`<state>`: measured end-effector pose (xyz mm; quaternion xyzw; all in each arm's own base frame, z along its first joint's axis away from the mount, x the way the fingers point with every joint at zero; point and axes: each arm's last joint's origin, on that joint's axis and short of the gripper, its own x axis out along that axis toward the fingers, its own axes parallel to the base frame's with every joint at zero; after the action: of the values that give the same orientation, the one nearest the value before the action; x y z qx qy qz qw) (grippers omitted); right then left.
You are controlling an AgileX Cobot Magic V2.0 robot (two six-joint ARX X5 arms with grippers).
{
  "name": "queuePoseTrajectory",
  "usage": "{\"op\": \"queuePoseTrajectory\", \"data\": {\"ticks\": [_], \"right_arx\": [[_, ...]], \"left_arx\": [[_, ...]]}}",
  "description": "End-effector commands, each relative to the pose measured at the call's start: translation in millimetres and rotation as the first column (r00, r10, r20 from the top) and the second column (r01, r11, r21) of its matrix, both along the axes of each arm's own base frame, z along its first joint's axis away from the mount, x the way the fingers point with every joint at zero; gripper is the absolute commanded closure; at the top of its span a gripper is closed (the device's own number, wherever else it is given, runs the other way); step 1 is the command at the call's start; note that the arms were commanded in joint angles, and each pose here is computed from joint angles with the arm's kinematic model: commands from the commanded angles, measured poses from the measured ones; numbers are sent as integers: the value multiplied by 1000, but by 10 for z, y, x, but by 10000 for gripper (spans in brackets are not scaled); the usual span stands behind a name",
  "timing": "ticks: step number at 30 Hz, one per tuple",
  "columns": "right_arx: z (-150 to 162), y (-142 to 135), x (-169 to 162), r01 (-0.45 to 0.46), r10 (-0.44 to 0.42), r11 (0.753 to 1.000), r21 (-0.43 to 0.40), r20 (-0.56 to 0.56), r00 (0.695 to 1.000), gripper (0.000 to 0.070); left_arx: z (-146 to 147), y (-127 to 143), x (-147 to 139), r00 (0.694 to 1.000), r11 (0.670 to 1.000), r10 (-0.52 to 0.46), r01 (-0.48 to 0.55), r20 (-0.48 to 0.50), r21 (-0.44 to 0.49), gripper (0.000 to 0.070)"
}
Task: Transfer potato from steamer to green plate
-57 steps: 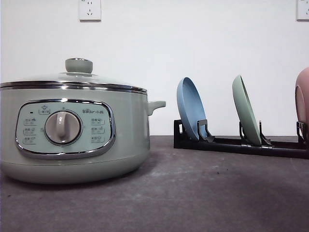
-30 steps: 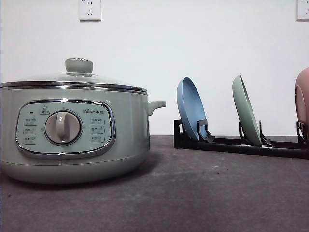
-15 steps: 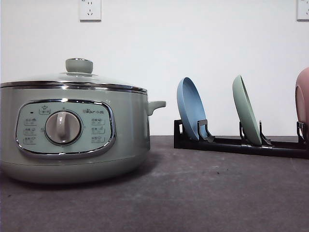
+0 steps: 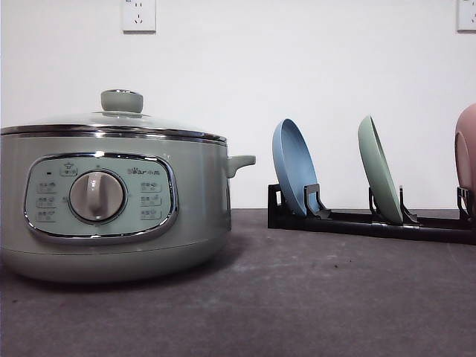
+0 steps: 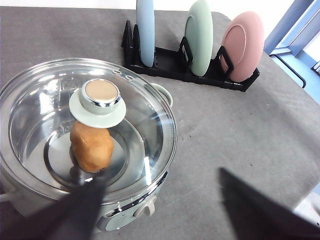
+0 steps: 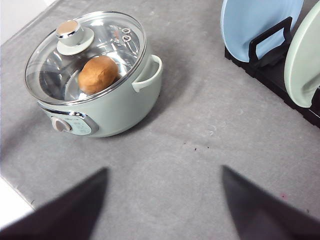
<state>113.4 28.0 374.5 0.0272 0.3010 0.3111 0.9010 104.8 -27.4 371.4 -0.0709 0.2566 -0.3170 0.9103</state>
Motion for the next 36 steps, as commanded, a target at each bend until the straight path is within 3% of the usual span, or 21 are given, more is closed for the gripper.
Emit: {"op": "queuePoseTrajectory", "data": {"ticks": [1,17,23,31,36], "right_arx": [[51,5,6,-7,7,1000,-1,24,1000,173],[58,6,14,15,-15,1000,23,11,1000,173],[89,6,82,81,-82,995,65,13,997,174],[152,58,516,150,-151,974,171,-5,988,175],[229,89,891,209,-206,967,146,-32,978,175]], "left_arx": [[71,-3,-6,999,1000,-14,14,37,6,89],[71,-3,-7,999,1000,-14,14,37,6,93],[71,-3,-7,999,1000,-14,14,37,6,94],[71,-3,-6,999,1000,-13,13,37,6,94],[71,-3,-6,999,1000,-13,13,37,6,94]]}}
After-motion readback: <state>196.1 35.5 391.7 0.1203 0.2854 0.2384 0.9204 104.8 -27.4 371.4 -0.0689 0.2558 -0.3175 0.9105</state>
